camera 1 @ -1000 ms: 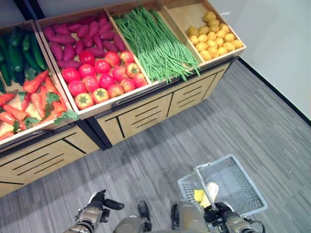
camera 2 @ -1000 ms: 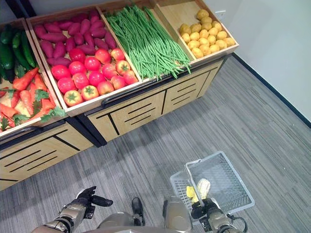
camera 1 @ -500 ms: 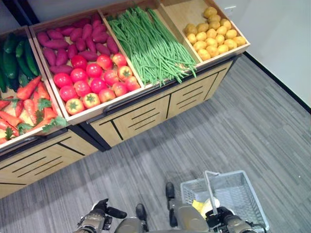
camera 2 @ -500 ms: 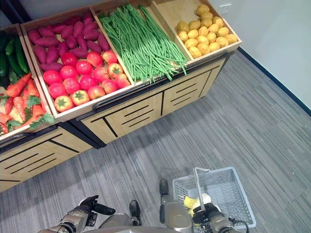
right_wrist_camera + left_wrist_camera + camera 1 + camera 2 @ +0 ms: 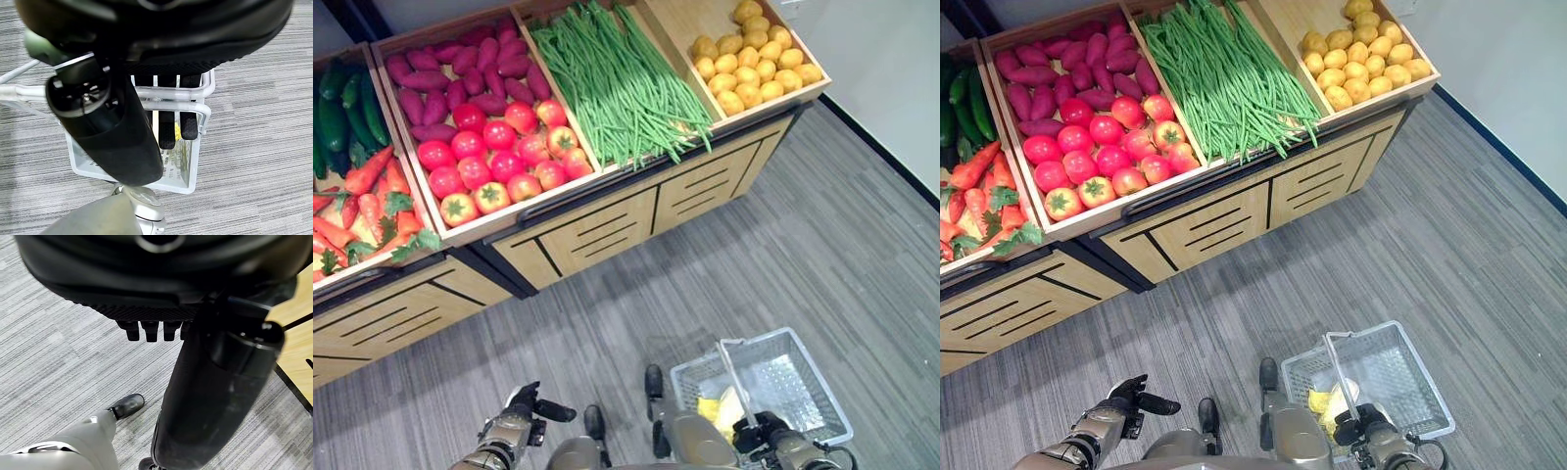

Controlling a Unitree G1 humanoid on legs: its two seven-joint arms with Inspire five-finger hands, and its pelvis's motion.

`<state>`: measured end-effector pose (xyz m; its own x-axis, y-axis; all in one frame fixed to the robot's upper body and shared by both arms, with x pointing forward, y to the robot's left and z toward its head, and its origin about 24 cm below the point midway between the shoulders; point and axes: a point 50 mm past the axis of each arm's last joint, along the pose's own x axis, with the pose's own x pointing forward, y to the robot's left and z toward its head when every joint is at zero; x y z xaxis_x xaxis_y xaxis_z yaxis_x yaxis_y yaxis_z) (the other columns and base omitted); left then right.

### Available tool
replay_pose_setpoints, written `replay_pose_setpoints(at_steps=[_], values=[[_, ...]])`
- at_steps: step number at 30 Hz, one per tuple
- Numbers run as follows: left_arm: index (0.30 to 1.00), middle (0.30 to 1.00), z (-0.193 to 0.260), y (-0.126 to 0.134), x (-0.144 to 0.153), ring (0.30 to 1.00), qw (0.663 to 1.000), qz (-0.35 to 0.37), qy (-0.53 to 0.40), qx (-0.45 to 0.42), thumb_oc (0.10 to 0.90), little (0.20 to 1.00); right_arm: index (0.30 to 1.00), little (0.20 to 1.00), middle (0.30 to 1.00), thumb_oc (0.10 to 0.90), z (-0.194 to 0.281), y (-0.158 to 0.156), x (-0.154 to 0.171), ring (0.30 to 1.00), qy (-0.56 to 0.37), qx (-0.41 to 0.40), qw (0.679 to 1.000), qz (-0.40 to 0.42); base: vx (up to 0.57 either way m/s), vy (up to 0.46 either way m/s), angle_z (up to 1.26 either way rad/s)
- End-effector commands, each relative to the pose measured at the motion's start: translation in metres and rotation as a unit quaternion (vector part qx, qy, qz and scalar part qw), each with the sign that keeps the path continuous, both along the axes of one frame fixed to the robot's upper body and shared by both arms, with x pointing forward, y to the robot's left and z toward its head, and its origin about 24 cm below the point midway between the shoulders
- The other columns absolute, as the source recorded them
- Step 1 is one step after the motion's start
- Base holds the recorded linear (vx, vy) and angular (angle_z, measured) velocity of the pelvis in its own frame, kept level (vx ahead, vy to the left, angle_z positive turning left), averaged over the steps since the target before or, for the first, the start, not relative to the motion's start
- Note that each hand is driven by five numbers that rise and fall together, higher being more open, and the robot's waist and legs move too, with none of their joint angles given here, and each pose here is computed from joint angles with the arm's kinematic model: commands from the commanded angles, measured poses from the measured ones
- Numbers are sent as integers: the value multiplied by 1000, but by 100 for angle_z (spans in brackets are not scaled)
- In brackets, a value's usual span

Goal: Get the vegetables into the basket

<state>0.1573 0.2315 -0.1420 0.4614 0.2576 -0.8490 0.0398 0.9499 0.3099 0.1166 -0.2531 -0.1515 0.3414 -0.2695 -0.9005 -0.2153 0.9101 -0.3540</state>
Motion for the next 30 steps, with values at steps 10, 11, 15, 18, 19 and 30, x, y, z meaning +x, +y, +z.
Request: replay_pose_setpoints(at_steps=[10, 11, 15, 18, 19, 30], values=[[1000, 1000, -20, 18, -76, 1000, 993, 48, 110, -2, 900, 1000, 300, 300, 300, 400, -12, 10, -39, 300, 43, 52, 997, -43, -8, -8, 2], [1000, 1000, -20, 18, -76, 1000, 993, 48, 110, -2, 900, 1000, 300, 300, 300, 400, -12, 10, -39, 300, 43, 52, 997, -43, -71, -39, 21], [1000, 1000, -21, 13, -76, 1000, 993, 44, 109, -6, 900, 1000, 300, 300, 300, 400, -11, 8, -39, 300, 35, 50, 996, -59, -23, -5, 6], [1000, 1000, -21, 11, -77, 1000, 993, 42, 110, -5, 900, 1000, 300, 300, 300, 400, -12, 7, -42, 300, 43, 46, 997, -50, 0, 0, 0], [1000, 1000, -22, 11, -77, 1000, 993, 40, 111, -5, 900, 1000, 300, 300, 300, 400, -12, 7, -43, 300, 46, 45, 997, -47, 0, 0, 0], [1000, 1000, -20, 12, -73, 1000, 994, 31, 105, 0, 900, 1000, 300, 300, 300, 400, -13, 9, -45, 300, 56, 42, 997, -28, 18, 63, -2]])
